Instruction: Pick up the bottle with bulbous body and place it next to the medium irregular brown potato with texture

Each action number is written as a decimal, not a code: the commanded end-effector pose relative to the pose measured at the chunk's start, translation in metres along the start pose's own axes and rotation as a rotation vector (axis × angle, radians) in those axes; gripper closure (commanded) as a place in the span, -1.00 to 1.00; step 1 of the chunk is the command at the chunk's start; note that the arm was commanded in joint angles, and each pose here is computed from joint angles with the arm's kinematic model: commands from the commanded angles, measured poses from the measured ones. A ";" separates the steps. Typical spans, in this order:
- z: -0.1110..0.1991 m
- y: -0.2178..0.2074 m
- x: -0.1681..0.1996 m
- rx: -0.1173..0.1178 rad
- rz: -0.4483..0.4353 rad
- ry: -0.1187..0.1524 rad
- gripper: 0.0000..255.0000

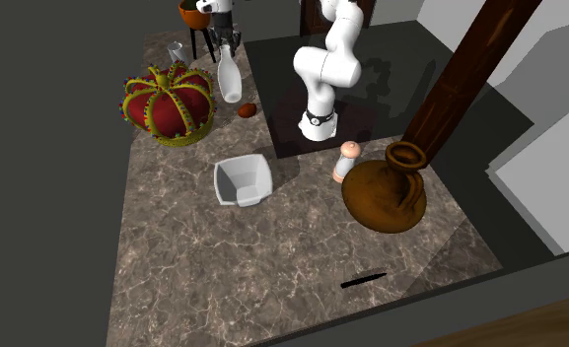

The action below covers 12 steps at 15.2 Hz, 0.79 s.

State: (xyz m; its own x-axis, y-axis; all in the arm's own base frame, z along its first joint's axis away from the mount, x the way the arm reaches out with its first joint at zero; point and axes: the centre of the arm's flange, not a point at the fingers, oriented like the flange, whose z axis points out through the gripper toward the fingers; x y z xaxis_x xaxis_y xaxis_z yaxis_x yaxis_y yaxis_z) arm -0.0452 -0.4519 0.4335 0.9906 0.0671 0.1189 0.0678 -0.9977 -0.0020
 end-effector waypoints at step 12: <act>-0.012 0.000 0.000 -0.001 0.000 0.000 -1.00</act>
State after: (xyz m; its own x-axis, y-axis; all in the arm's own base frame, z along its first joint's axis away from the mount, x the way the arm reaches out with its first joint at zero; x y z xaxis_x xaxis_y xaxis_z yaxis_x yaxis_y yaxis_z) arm -0.0464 -0.4520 0.4390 0.9906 0.0671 0.1188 0.0677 -0.9977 -0.0014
